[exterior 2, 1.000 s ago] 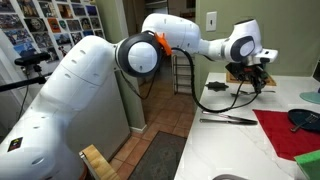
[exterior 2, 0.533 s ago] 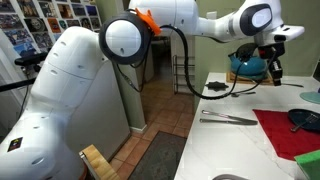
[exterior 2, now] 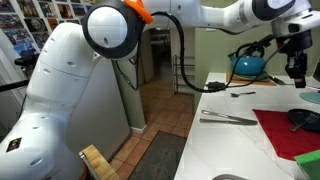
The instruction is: Move a folk and a spoon from the countertop onto the black plate on the mat staring with the folk then the spoon
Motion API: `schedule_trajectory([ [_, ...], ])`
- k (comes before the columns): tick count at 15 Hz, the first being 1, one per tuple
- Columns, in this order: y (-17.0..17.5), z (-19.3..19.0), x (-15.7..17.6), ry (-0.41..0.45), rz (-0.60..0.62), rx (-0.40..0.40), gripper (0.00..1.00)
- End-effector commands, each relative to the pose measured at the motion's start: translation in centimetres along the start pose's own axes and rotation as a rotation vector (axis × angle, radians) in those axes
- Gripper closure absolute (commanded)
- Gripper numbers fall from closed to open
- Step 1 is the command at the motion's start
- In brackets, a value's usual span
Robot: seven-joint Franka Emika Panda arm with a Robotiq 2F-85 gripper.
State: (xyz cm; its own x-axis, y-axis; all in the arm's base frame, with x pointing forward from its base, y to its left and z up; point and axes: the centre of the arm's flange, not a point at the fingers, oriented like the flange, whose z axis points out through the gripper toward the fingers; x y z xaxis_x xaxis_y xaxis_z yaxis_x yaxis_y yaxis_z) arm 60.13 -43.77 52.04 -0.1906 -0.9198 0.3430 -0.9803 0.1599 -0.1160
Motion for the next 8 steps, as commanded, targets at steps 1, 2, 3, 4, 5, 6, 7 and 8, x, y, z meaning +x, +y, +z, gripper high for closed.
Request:
schedule_trajectory([
  [1,1.6,0.3,0.3,0.029,0.196,-0.040,0.98],
  [2,1.7,0.5,0.5,0.041,0.251,-0.044,0.98],
  [3,1.7,0.6,0.6,0.047,0.305,-0.051,0.98],
  [4,1.7,0.7,0.6,0.050,0.359,-0.059,0.98],
  [5,1.7,0.8,0.8,0.052,0.408,-0.069,0.98],
  [6,1.7,1.0,1.0,0.048,0.439,-0.086,0.98],
  [7,1.8,1.2,1.2,0.050,0.464,-0.094,0.98],
  [8,1.9,1.5,1.4,0.046,0.453,-0.095,0.98],
])
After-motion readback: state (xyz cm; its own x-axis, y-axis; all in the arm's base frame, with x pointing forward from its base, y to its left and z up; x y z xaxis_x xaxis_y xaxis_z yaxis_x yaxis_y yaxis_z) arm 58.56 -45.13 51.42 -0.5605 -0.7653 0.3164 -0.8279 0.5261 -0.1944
